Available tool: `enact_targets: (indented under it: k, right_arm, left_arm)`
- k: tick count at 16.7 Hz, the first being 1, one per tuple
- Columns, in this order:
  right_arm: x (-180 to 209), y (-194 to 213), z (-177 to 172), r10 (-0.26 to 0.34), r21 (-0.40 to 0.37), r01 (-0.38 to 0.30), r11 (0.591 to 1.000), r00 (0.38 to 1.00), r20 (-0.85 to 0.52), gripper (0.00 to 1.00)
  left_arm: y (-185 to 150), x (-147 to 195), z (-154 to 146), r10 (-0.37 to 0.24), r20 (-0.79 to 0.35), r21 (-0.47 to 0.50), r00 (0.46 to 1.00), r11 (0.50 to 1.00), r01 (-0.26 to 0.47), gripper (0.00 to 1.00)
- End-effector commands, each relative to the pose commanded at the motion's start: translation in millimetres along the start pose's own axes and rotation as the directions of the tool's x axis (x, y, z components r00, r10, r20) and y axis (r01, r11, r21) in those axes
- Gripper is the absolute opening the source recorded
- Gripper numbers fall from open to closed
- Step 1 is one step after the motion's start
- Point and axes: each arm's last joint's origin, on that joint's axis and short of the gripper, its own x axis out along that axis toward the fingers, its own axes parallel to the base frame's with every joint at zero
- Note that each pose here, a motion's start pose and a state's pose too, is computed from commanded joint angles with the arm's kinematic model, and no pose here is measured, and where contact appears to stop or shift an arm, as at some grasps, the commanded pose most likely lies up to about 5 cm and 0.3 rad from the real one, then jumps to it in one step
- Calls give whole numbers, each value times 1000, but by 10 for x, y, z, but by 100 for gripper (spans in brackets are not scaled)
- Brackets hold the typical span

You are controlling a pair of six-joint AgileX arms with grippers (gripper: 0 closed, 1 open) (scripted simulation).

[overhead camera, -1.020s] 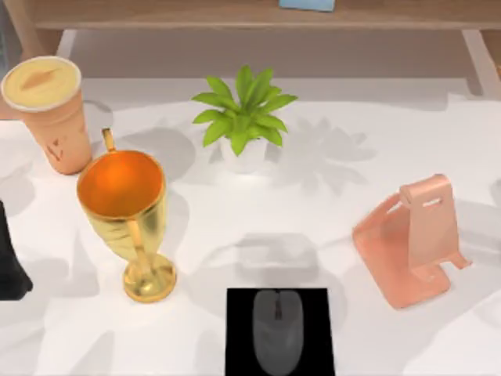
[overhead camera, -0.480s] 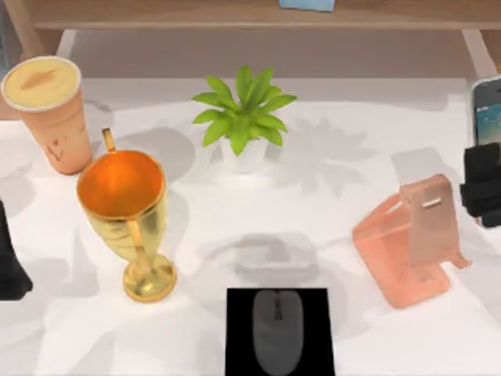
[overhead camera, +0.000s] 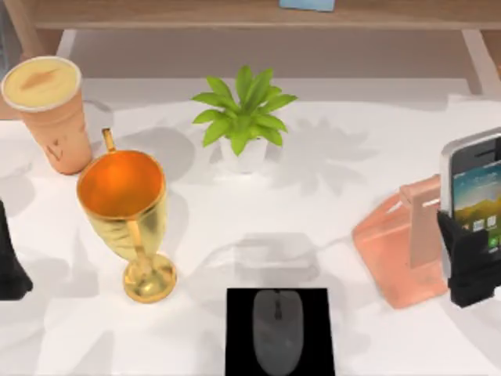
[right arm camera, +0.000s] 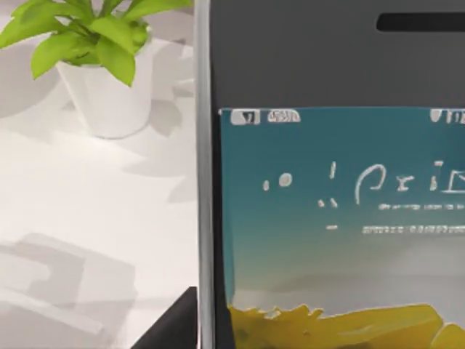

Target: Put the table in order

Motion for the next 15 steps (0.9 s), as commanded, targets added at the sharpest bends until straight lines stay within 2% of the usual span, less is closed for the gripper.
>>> enact_targets:
  k: [6,9,12,15]
  right_arm:
    - [-11,-8,42,-3,7,3,1000,1000,16,0]
    - [-100,-27,339,-24,44,18,999,990,141,0]
    - [-246,-36,729,-42,89,16,996,954,295,0]
    - [-329,-47,935,-60,120,16,993,926,373,0]
  left_arm:
    - [0,0,0,0,0,0,1000,1000,0,100]
    - [0,0,0,0,0,0,1000,1000,0,100]
    - [0,0,0,0,0,0,1000,1000,0,100]
    - [0,0,0,0,0,0,1000,1000,0,100]
